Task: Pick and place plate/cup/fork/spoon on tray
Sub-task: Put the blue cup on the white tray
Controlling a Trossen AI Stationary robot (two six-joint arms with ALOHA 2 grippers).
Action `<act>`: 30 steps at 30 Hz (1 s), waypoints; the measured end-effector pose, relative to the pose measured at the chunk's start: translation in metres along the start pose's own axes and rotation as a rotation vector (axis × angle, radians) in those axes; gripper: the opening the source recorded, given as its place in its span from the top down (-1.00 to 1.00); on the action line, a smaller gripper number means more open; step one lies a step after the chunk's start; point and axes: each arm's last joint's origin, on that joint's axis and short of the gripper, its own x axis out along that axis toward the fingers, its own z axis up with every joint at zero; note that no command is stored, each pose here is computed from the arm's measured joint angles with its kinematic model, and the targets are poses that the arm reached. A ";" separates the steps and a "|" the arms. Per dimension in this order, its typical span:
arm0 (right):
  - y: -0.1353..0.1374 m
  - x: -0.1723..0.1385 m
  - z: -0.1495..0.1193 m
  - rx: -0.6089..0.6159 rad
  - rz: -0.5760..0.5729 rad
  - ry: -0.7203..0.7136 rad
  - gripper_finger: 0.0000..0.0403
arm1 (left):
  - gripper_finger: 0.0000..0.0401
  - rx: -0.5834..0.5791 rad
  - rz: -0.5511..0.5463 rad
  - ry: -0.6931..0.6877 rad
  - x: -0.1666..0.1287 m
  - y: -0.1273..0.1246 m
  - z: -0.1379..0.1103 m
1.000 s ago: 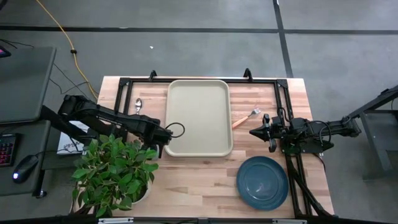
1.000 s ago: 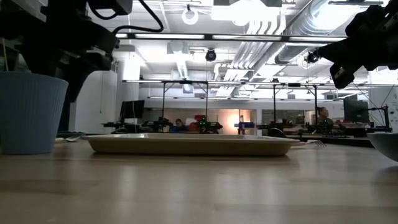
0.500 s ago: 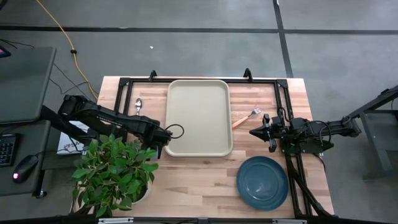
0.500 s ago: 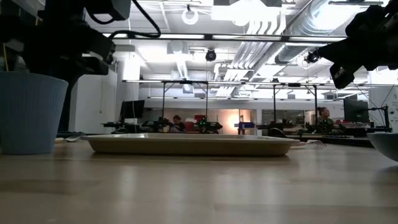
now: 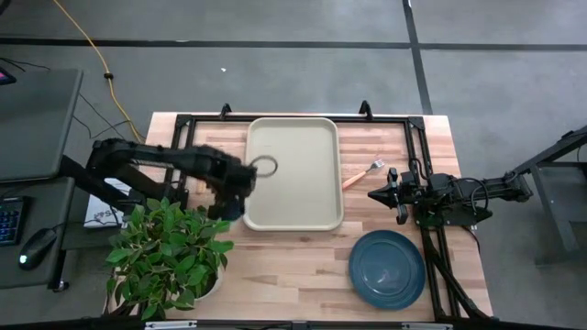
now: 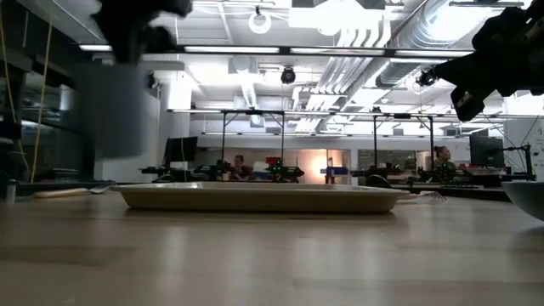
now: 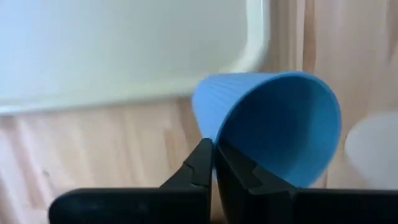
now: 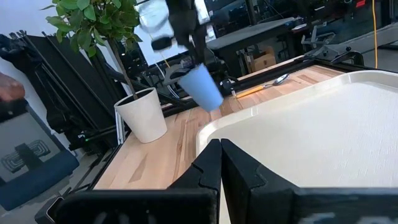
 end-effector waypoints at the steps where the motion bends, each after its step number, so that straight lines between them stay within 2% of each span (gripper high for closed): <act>1: 0.000 0.000 0.000 0.000 0.000 0.000 1.00 | 0.99 -0.014 0.005 -0.033 -0.009 0.004 0.002; 5: 0.000 0.000 0.000 0.000 0.000 0.000 1.00 | 1.00 -0.075 0.016 -0.112 -0.034 0.019 0.016; 8: 0.000 0.000 0.000 0.000 0.000 0.000 1.00 | 1.00 -0.098 -0.005 -0.094 -0.035 0.026 0.031; 13: 0.000 0.000 0.000 0.000 0.000 0.000 1.00 | 1.00 -0.089 -0.126 0.036 0.002 0.029 0.067; 17: 0.000 0.000 0.000 0.000 0.000 0.000 1.00 | 1.00 -0.069 -0.163 0.104 0.026 0.030 0.081; 24: 0.000 0.000 0.000 0.000 0.000 0.000 1.00 | 1.00 -0.065 -0.164 0.103 0.044 0.034 0.094; 30: 0.000 0.000 0.000 0.000 0.000 0.000 1.00 | 1.00 -0.091 -0.173 0.120 0.052 0.040 0.090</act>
